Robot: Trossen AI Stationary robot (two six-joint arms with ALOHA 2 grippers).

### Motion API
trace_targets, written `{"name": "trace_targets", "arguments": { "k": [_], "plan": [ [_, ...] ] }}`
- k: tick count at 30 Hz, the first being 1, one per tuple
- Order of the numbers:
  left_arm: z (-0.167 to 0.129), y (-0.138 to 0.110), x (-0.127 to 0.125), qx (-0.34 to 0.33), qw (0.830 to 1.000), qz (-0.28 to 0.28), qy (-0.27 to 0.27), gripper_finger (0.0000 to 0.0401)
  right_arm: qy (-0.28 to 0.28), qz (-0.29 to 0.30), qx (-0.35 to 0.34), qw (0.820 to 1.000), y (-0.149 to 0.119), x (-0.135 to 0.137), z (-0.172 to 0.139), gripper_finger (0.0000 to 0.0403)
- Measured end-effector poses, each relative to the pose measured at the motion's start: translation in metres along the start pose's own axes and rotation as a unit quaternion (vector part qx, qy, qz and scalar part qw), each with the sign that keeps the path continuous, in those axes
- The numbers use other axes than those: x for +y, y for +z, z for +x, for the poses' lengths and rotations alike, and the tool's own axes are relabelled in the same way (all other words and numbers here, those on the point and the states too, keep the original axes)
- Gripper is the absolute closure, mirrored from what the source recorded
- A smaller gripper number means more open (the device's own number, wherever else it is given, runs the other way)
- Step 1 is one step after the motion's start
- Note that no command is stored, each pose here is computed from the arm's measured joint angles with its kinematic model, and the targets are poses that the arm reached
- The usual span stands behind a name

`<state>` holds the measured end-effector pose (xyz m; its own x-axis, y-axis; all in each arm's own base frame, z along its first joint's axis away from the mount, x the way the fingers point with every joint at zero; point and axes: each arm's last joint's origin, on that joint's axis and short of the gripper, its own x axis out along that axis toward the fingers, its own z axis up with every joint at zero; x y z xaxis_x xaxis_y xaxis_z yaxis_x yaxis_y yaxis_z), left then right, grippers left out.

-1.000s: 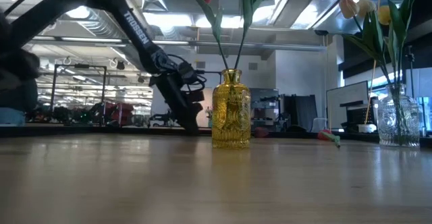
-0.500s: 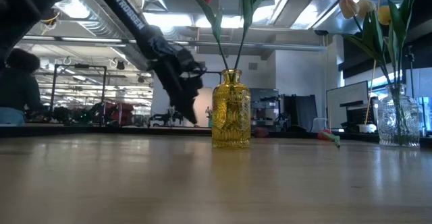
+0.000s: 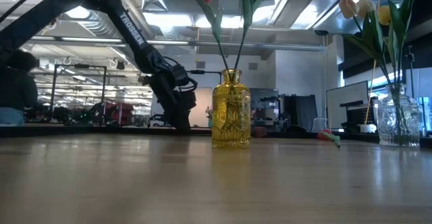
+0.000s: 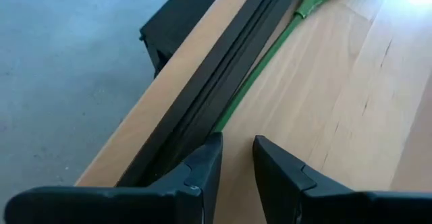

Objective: Sort flowers into vase by color
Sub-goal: Put the dark red tulip into the yellow transparent vase

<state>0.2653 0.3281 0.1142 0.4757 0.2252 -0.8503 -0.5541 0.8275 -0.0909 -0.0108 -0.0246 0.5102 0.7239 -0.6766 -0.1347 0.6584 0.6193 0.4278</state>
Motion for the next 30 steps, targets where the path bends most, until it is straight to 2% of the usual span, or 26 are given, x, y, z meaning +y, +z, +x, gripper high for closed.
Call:
{"name": "trace_targets", "arguments": {
  "k": [5,9,11,13,15,17,20,22,25,30],
  "plan": [
    [-0.003,-0.006,-0.014,0.051,0.998,0.002,-0.025,0.0315,0.024,0.0,0.017,1.0,-0.001,0.001,0.0,0.0132],
    [-0.02,-0.005,-0.052,0.093,0.994,0.008,-0.05,0.0314,0.042,-0.006,0.037,0.998,-0.003,0.002,0.0,0.0132],
    [-0.035,0.001,-0.071,0.087,0.994,0.025,-0.057,0.0315,0.038,-0.024,0.053,0.998,-0.007,-0.001,0.0,0.0132],
    [-0.054,0.01,-0.077,0.05,0.997,0.029,-0.046,0.0318,0.024,-0.048,0.07,0.996,-0.011,-0.004,-0.001,0.0132],
    [-0.063,0.01,-0.069,0.029,1.0,0.007,-0.004,0.0323,0.0,-0.075,0.08,0.994,-0.017,-0.007,0.001,0.0132],
    [-0.059,0.002,-0.058,0.047,0.997,-0.025,0.048,0.0327,-0.02,-0.097,0.088,0.991,-0.023,-0.007,0.004,0.0132],
    [-0.058,-0.008,-0.042,0.048,0.988,-0.091,0.111,0.033,-0.035,-0.132,0.103,0.985,-0.034,-0.004,0.011,0.0132],
    [-0.055,-0.017,-0.028,0.037,0.975,-0.152,0.156,0.033,-0.041,-0.145,0.111,0.982,-0.041,-0.002,0.016,0.0132],
    [-0.05,-0.033,-0.015,0.039,0.958,-0.223,0.179,0.0331,-0.031,-0.152,0.131,0.979,-0.051,0.003,0.023,0.0132],
    [-0.041,-0.034,-0.013,-0.02,0.941,-0.287,0.177,0.0331,-0.007,-0.138,0.146,0.98,-0.055,0.01,0.028,0.0132]
  ]
}}
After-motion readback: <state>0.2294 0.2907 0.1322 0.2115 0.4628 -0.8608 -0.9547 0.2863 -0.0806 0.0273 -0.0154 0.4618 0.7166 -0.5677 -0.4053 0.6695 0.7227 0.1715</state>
